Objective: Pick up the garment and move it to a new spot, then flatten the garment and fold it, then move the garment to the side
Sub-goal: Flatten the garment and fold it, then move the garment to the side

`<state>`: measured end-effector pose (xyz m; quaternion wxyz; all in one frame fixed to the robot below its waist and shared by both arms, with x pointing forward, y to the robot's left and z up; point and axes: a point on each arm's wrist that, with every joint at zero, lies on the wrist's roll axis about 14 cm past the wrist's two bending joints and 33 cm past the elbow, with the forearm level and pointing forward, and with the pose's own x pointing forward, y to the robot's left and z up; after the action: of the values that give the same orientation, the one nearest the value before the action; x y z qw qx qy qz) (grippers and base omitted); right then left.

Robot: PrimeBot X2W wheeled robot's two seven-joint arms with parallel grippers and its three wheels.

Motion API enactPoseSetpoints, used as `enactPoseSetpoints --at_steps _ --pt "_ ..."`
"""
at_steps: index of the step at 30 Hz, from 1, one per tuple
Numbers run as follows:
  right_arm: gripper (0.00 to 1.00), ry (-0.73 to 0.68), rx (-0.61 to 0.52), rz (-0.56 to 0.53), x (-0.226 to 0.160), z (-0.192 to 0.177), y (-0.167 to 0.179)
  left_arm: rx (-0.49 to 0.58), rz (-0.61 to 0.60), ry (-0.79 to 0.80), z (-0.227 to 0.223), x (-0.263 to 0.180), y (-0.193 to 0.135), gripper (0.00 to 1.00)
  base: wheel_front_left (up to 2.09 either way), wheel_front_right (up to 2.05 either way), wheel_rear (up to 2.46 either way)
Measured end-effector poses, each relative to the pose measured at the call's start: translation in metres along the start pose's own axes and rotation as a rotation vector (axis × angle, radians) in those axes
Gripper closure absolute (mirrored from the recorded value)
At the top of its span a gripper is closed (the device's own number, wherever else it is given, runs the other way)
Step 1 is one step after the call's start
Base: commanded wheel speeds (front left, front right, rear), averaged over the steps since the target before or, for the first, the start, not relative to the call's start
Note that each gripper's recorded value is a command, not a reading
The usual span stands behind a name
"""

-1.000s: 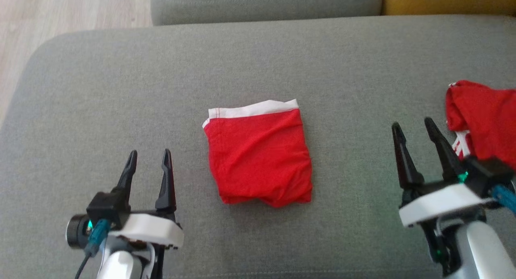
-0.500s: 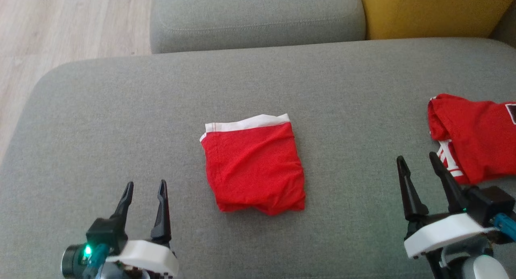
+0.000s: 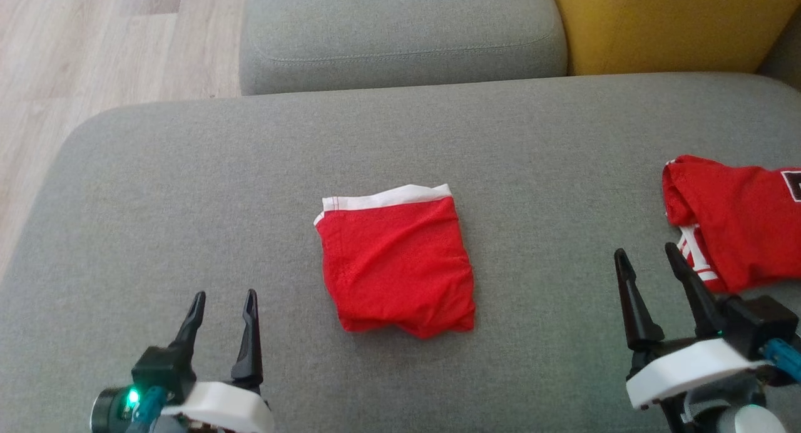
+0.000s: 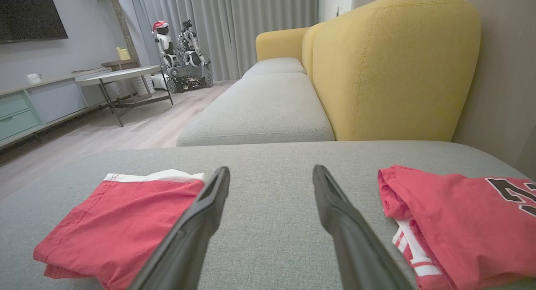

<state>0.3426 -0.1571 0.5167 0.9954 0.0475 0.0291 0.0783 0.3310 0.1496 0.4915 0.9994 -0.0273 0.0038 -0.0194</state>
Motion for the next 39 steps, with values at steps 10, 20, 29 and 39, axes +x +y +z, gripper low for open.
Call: enactPoseSetpoints --at_steps 10,20,29,39 --pt "0.0 0.017 0.004 -0.004 -0.002 -0.004 0.0 0.003 0.006 -0.003 0.001 0.0 0.001 0.0 0.0 0.0 0.0" --pt "0.0 0.019 0.007 -0.002 0.0 -0.005 0.0 0.001 0.01 -0.003 0.001 0.0 0.001 0.0 0.0 0.0 0.0" --pt "0.0 0.099 0.022 0.01 0.008 -0.029 0.002 -0.004 0.038 -0.009 0.003 -0.005 0.007 0.0 0.0 0.0 0.0" --pt "0.0 0.245 0.033 0.155 0.045 -0.076 0.046 -0.026 0.097 -0.105 0.029 0.005 0.021 0.0 0.0 0.0 0.0"
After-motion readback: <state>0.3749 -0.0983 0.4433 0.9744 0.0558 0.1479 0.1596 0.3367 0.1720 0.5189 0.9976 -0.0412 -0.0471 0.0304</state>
